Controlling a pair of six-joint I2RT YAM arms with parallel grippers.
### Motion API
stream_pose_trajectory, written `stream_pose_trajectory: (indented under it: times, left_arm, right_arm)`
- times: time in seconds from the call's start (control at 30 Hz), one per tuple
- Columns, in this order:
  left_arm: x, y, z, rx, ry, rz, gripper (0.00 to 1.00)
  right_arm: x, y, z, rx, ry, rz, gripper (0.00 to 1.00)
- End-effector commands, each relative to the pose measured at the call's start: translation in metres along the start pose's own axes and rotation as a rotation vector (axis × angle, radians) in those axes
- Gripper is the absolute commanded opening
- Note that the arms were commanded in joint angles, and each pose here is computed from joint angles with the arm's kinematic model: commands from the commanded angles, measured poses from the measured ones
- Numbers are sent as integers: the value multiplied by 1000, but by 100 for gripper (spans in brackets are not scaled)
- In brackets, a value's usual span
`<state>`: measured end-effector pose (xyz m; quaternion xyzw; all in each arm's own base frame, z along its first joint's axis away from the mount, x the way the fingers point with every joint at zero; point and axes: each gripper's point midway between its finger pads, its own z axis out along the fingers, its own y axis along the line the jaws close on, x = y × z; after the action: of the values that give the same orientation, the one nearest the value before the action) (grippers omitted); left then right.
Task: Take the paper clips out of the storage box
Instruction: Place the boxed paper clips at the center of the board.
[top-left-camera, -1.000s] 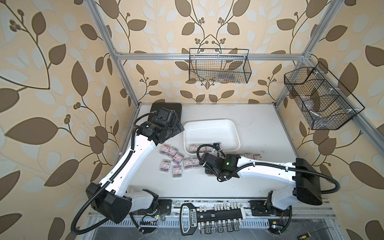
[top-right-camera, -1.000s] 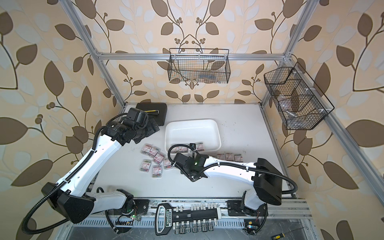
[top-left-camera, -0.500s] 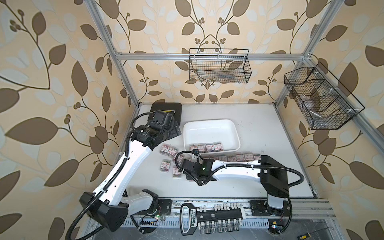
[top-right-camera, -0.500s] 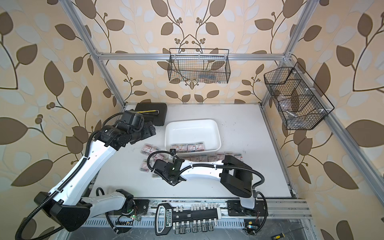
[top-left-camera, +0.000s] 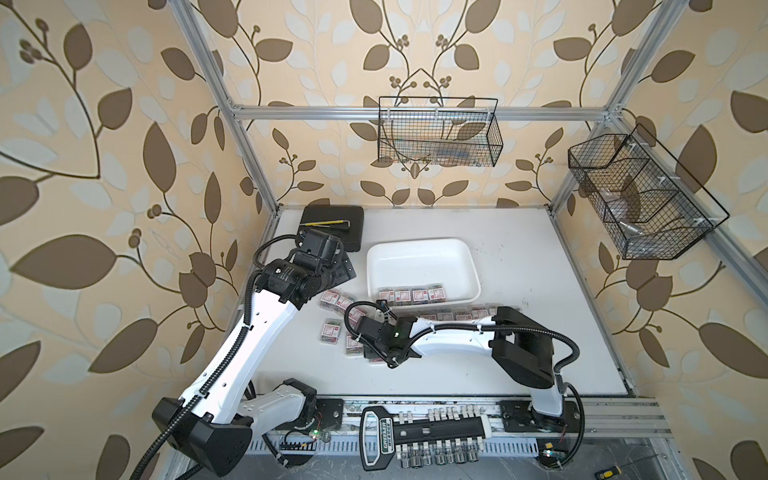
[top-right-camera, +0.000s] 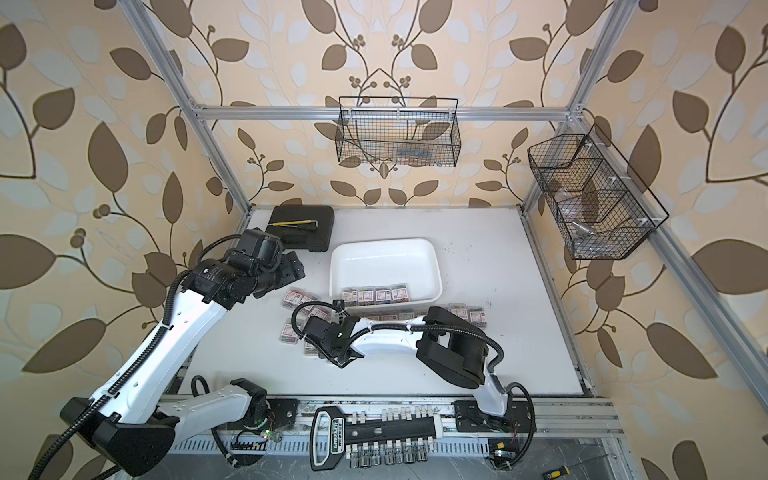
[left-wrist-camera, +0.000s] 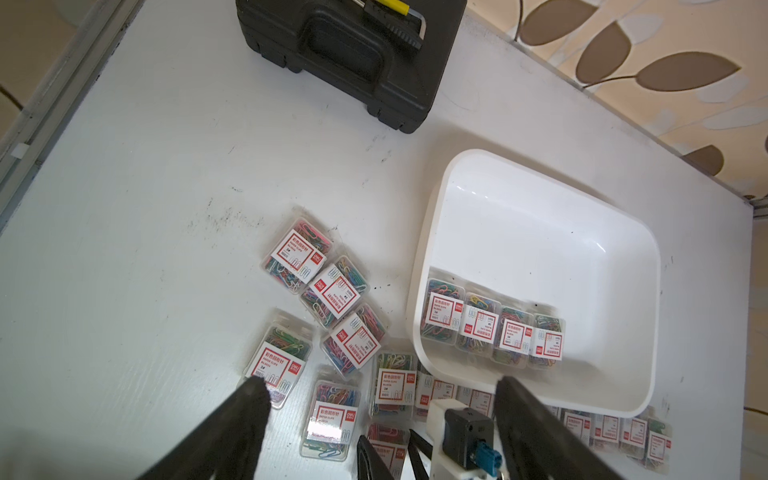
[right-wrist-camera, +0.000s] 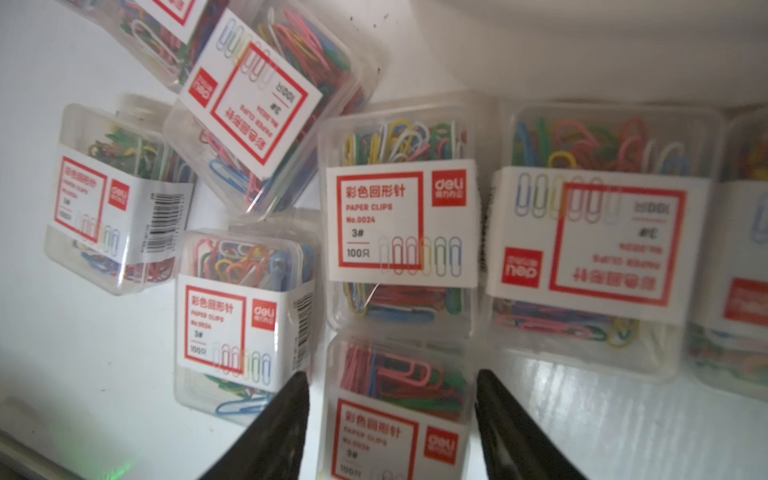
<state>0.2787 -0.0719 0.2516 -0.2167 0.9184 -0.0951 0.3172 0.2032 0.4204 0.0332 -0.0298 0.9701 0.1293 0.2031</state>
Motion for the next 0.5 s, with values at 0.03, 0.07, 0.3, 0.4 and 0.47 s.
stream_pose_trajectory:
  times: [0.03,0.07,0.3,0.4,0.47]
  left_arm:
    - [1,0,-10,35,-7,-21,87]
    - [2,-1,-10,42,0,-16,87]
    - [15,-2,0,47,66,13,86]
    - [23,-7,6,70,101,9,84]
    - [27,-13,9,103,124,5,83]
  right_arm:
    - [-9,5,5,-5,-19,34,68]
    - [-13,6,4,-7,-26,40,68]
    - [-34,5,-35,4,-90,75,67]
    - [-43,-9,-68,4,-142,118,67]
    - [-50,-22,-91,-5,-184,154,68]
